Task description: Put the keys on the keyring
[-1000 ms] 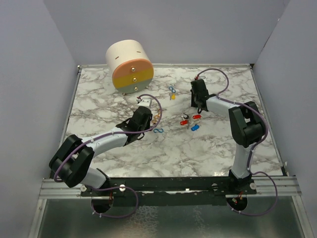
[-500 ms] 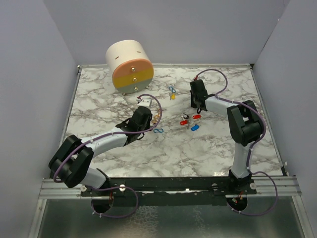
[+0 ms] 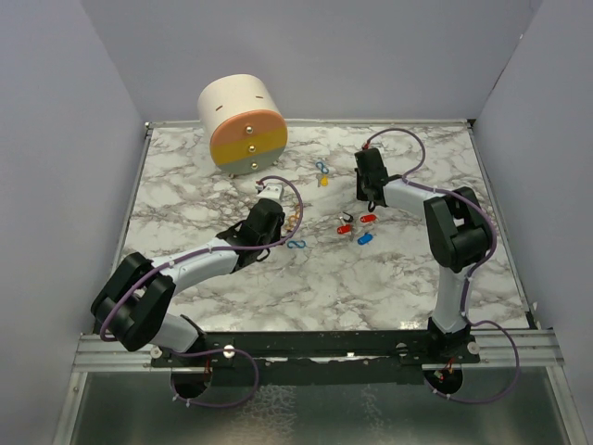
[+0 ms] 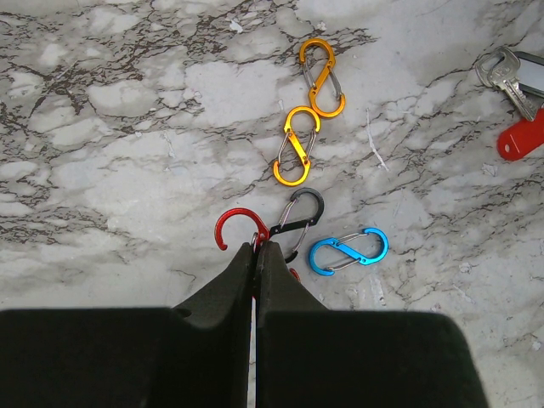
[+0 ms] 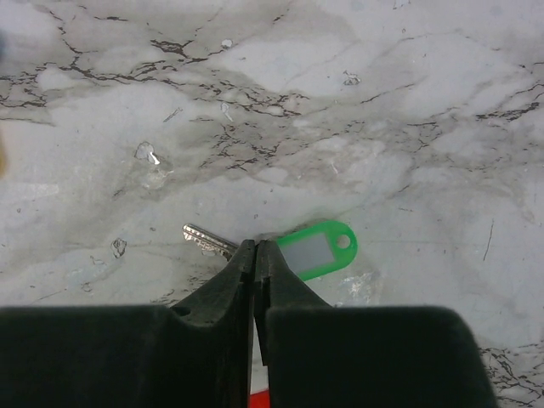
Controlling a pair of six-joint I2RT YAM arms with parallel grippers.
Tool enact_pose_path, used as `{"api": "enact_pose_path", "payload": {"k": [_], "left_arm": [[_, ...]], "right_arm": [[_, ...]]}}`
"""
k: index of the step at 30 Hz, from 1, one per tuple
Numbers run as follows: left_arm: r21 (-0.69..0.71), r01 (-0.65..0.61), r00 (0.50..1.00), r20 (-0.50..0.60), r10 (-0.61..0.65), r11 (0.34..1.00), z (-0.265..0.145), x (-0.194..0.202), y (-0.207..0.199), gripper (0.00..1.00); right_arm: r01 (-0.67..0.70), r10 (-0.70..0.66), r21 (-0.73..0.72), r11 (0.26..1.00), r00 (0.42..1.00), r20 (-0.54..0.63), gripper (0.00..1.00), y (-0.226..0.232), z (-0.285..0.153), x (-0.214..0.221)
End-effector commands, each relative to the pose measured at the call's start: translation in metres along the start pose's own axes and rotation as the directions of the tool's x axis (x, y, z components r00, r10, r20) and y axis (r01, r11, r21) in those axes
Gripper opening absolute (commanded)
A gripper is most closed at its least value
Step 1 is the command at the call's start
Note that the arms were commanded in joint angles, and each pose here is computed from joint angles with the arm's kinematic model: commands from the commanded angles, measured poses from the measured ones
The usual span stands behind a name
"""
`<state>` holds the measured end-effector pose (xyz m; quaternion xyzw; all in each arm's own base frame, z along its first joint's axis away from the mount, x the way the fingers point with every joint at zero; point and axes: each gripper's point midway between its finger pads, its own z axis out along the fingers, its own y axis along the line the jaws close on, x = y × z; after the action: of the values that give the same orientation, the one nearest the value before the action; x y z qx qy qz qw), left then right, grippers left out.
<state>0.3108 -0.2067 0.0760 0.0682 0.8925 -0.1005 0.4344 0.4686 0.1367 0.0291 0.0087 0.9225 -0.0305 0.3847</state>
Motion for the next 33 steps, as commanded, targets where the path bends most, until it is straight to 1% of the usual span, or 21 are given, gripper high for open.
{"api": "enact_pose_path", "payload": {"k": [1,6,11,18,23,25,28,33], "left_arm": [[0.026,-0.001,1.000,0.020,0.000,1.000,-0.001,-0.010,-0.006,0.00],[0.027,0.003,1.000,0.023,-0.003,1.000,-0.002,-0.011,-0.007,0.00],[0.033,0.006,1.000,0.026,-0.007,0.999,-0.003,-0.012,-0.008,0.00],[0.065,0.007,0.999,0.041,-0.010,0.998,-0.003,-0.020,-0.016,0.00],[0.097,-0.001,0.998,0.065,-0.005,0.995,-0.003,-0.030,-0.023,0.00],[0.113,-0.006,0.997,0.077,-0.003,0.994,-0.004,-0.035,-0.027,0.00],[0.137,-0.011,0.996,0.093,-0.002,0.991,-0.005,-0.042,-0.033,0.00],[0.171,-0.018,0.993,0.114,-0.002,0.985,-0.008,-0.051,-0.040,0.00]], "right_arm": [[-0.012,0.012,0.043,0.999,1.000,0.005,0.01,-0.009,0.000,-0.004],[-0.023,0.021,0.040,0.999,0.999,0.040,0.01,-0.011,-0.009,-0.012],[-0.031,0.031,-0.004,1.000,0.993,0.112,0.01,-0.010,-0.028,-0.027],[-0.006,0.048,-0.178,0.984,0.971,0.233,0.01,0.008,-0.065,-0.048],[0.050,0.041,-0.311,0.949,0.959,0.281,0.01,0.027,-0.085,-0.055],[0.087,0.030,-0.377,0.922,0.955,0.294,0.01,0.039,-0.093,-0.055],[0.150,0.019,-0.496,0.855,0.947,0.320,0.01,0.060,-0.107,-0.052],[0.262,0.009,-0.687,0.678,0.932,0.364,0.01,0.095,-0.139,-0.041]]}}
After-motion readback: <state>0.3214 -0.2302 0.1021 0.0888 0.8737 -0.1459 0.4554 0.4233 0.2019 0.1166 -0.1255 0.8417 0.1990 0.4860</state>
